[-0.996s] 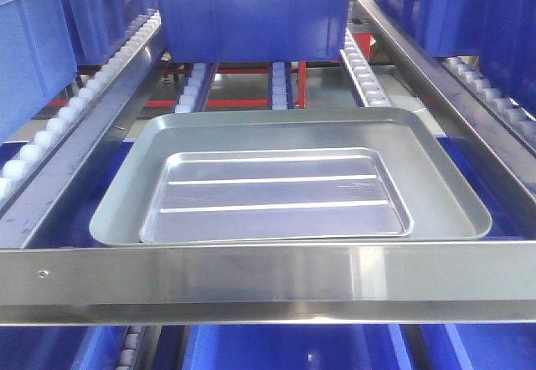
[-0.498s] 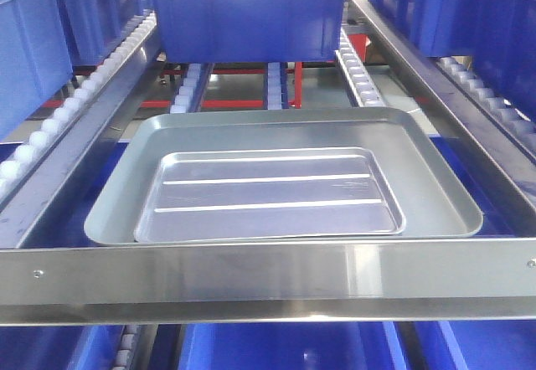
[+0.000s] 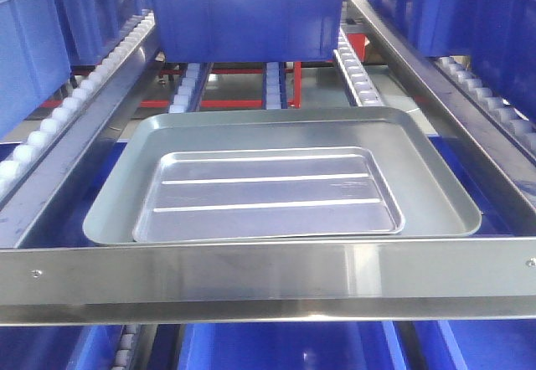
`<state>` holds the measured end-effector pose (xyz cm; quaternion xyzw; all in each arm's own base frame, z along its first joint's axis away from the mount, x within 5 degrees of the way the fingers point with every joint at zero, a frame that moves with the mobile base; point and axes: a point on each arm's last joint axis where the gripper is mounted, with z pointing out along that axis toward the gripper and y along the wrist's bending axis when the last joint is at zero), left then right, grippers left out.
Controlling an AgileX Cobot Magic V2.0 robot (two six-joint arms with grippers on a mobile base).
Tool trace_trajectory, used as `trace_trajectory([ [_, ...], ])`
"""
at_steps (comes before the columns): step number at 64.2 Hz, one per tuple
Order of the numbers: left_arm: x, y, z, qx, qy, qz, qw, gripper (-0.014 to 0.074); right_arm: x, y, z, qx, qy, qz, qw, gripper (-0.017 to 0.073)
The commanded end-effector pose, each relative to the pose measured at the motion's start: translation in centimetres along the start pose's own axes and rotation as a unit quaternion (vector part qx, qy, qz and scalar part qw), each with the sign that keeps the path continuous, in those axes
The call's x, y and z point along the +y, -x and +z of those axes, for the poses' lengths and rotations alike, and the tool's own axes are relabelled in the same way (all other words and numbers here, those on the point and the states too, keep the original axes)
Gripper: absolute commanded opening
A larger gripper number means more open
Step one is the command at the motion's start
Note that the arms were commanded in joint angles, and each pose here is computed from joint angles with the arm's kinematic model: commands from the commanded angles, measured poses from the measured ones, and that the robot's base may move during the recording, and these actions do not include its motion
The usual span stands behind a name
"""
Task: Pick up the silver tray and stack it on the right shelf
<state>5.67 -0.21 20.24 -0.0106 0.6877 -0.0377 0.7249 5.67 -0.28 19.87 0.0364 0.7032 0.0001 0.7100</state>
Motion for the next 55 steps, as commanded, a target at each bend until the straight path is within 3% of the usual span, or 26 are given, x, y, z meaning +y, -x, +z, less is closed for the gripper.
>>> trace_trajectory([
  [1, 0.07, 0.3, -0.09, -0.044, 0.002, -0.004, 0.999, -0.0101, 0.0, 1.68, -0.33, -0.072, -0.002, -0.002, 0.997, 0.0049],
  [55, 0.07, 0.3, -0.09, -0.044, 0.002, -0.004, 0.999, -0.0101, 0.0, 1.67, -0.32, -0.071, -0.002, -0.002, 0.997, 0.0049],
])
